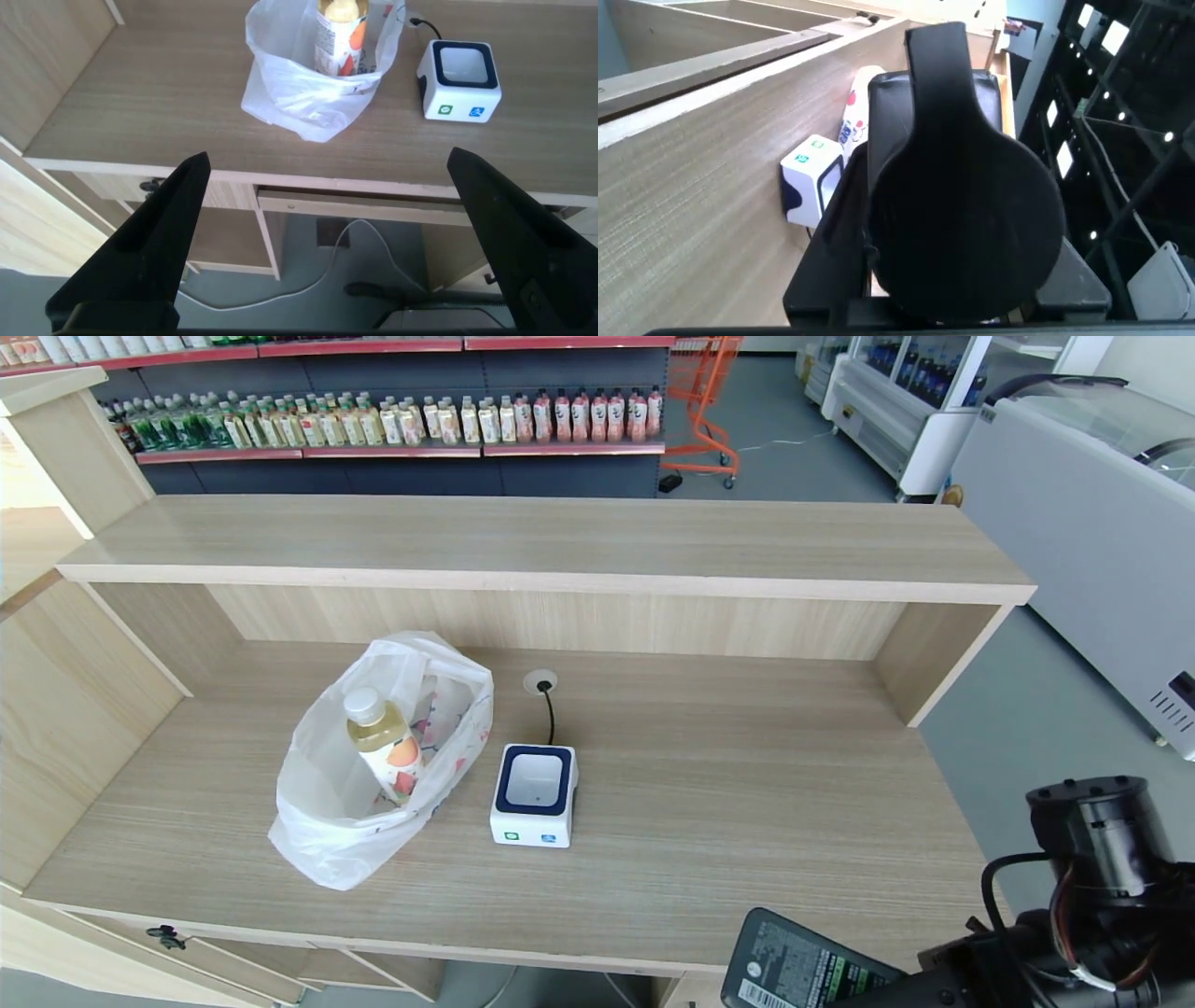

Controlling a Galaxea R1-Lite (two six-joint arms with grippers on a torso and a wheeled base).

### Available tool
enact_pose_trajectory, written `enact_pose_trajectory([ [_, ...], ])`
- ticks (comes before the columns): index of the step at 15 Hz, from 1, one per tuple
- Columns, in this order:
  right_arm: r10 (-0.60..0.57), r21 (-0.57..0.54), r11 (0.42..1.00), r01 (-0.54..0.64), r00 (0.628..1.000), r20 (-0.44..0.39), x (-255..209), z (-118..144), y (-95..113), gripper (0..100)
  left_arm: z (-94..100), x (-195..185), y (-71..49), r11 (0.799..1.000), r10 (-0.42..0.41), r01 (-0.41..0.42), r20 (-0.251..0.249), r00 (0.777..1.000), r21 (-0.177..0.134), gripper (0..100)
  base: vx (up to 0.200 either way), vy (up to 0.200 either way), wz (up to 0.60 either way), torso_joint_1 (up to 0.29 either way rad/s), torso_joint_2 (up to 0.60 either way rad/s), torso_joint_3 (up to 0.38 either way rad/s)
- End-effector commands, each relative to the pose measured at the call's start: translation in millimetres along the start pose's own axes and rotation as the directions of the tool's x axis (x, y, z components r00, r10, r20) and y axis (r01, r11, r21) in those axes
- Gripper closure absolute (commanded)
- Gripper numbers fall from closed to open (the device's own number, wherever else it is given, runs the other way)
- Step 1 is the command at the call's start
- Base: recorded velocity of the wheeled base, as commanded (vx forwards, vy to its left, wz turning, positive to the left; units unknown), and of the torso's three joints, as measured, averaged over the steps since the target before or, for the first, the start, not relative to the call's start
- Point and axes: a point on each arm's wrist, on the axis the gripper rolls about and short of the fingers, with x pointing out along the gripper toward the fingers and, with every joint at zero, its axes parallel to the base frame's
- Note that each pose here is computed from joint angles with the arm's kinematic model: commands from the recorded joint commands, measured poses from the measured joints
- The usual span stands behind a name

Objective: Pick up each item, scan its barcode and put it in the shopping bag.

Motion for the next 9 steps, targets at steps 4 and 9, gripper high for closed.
enact_pose_trajectory([
  [4, -0.004, -0.009, 1.000, 0.004, 1.000, -0.003, 0.6, -2.2, -1.2, 100, 0.0, 0.0, 0.0, 1.000, 0.001, -0.001, 0.000, 1.000, -0.001, 0, 0.000, 0.000, 0.00, 0.000, 0.00, 0.000],
  [9, -0.040, -0.007, 0.999, 0.040, 0.998, -0.046, 3.9, -15.6, -7.0, 100, 0.0, 0.1, 0.0, 1.000, 0.001, -0.001, -0.001, 1.000, 0.001, 0, 0.000, 0.000, 0.00, 0.000, 0.00, 0.000],
])
